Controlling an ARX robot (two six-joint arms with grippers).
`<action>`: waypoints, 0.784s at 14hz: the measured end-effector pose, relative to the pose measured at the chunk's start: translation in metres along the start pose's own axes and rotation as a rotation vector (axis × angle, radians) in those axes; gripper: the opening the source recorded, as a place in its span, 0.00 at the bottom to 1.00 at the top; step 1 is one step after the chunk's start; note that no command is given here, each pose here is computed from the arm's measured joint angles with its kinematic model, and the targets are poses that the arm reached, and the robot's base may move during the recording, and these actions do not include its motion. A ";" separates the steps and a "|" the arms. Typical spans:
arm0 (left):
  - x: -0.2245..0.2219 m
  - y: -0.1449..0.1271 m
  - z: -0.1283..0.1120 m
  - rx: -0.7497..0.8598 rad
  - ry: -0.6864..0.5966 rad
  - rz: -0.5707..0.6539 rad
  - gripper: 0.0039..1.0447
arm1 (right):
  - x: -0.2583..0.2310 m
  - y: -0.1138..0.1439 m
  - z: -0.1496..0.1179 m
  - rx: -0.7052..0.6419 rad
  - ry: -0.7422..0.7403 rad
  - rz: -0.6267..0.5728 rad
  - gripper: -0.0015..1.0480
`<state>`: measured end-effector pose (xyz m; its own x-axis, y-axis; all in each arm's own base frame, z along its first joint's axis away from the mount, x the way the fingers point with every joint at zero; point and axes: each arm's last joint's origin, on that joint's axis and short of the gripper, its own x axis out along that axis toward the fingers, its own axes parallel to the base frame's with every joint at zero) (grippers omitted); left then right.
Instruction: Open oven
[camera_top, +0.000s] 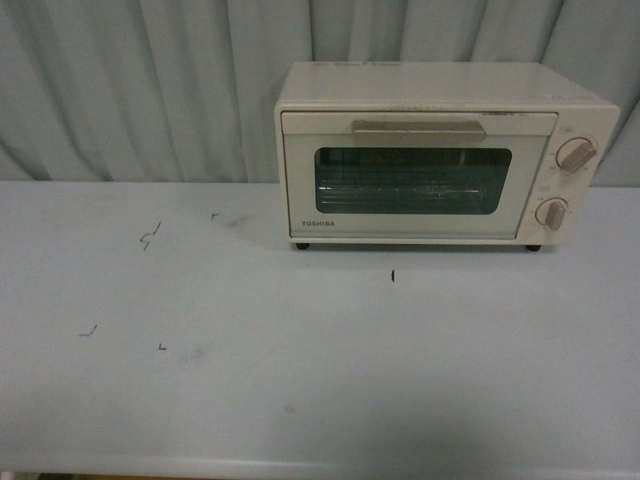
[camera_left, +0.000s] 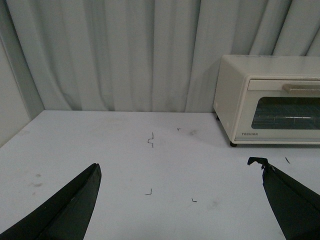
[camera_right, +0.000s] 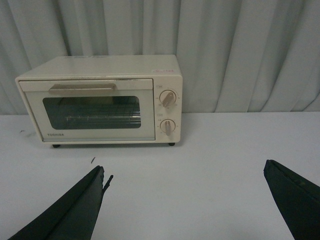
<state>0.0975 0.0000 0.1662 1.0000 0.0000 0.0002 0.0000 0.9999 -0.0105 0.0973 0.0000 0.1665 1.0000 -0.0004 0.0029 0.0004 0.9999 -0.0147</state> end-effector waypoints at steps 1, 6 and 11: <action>0.000 0.000 0.000 0.000 0.000 0.000 0.94 | 0.000 0.000 0.000 0.000 0.000 0.000 0.94; 0.000 0.000 0.000 0.000 0.000 0.000 0.94 | 0.000 0.000 0.000 0.000 -0.003 0.000 0.94; 0.000 0.000 0.000 0.000 -0.003 0.000 0.94 | 0.000 0.000 0.000 0.000 -0.003 0.000 0.94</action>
<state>0.0975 0.0000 0.1665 1.0000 0.0000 0.0036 0.0000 0.9999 -0.0101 0.0973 0.0000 0.1668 1.0000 -0.0004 0.0063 0.0005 0.9999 -0.0147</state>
